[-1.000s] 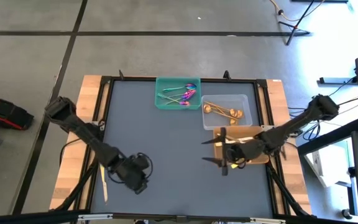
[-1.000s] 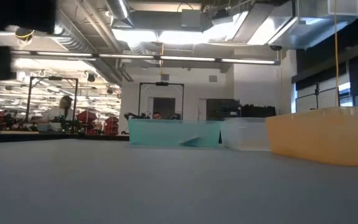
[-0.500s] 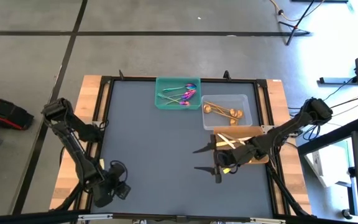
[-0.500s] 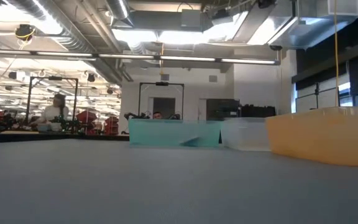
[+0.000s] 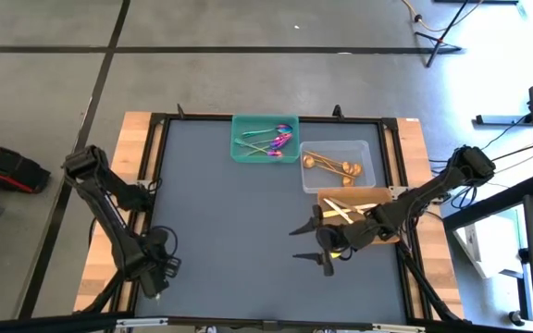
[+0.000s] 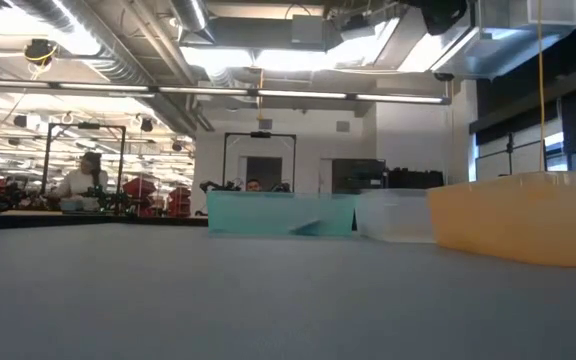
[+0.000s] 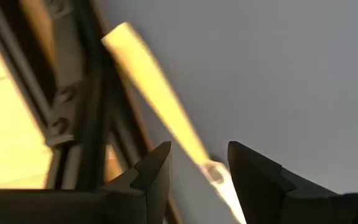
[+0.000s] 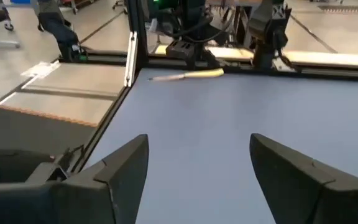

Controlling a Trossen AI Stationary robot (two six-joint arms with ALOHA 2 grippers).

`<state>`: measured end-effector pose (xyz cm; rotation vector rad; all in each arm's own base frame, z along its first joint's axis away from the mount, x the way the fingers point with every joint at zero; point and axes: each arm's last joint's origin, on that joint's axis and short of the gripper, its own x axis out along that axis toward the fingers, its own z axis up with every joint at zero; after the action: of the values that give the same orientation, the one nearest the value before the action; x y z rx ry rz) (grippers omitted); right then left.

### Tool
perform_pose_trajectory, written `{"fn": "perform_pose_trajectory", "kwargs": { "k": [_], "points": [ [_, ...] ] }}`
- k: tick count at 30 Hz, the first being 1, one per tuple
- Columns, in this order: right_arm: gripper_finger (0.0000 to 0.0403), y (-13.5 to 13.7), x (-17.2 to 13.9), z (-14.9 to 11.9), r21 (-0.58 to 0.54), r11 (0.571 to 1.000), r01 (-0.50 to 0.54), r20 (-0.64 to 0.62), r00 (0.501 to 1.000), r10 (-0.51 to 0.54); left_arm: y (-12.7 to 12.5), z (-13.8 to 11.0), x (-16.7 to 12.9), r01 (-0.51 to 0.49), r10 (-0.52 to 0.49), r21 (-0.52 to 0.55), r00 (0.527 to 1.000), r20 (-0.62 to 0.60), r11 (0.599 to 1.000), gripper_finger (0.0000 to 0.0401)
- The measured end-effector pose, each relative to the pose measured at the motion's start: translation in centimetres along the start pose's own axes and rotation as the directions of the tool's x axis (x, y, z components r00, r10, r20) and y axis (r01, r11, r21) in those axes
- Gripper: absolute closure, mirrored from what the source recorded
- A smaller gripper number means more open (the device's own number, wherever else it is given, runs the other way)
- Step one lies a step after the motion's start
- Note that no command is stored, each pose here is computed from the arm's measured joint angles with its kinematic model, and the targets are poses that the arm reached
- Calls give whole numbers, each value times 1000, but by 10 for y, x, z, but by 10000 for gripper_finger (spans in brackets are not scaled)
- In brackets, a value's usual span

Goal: Sort silverware by color (type)
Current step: Put the table knife into the orange bin

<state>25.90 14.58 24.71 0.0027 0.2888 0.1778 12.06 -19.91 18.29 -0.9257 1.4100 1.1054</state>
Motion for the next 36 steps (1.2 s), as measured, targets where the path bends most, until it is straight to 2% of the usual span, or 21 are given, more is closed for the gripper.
{"fn": "perform_pose_trajectory", "kwargs": {
  "k": [4, 8, 9, 13, 17, 23, 28, 36],
  "points": [
    [139, 0, 0, -2, 12, 1000, 2, -18, 1000, -2, -1, 4, 13, -53, 52, -27, 999, -16, 998, 248],
    [139, 0, 0, -3, 10, 1000, 4, -25, 1000, -4, 2, 12, 29, -189, 186, -38, 980, -73, 981, 248],
    [139, 0, 0, -3, 10, 1000, 4, -24, 1000, -3, 1, 13, 33, -191, 188, -31, 979, -80, 981, 248],
    [139, 0, 0, -3, 9, 1000, 4, -26, 1000, -4, -3, 15, 46, -102, 100, -20, 991, -89, 995, 248],
    [139, -1, 0, -3, 8, 1000, 4, -27, 1000, -4, -3, 18, 50, -83, 81, -15, 994, -76, 996, 248],
    [139, -1, 0, -3, 7, 1000, 5, -28, 1000, -5, -10, 22, 44, -18, 24, 67, 996, -87, 998, 251],
    [139, -1, 0, -3, 8, 1000, 6, -27, 1000, -5, -25, 21, 36, 149, -145, 126, 989, -38, 981, 273],
    [139, -1, 0, -3, 7, 1000, 6, -28, 1000, -5, -22, 23, 46, 181, -174, 149, 983, -58, 972, 294]
  ]
}}
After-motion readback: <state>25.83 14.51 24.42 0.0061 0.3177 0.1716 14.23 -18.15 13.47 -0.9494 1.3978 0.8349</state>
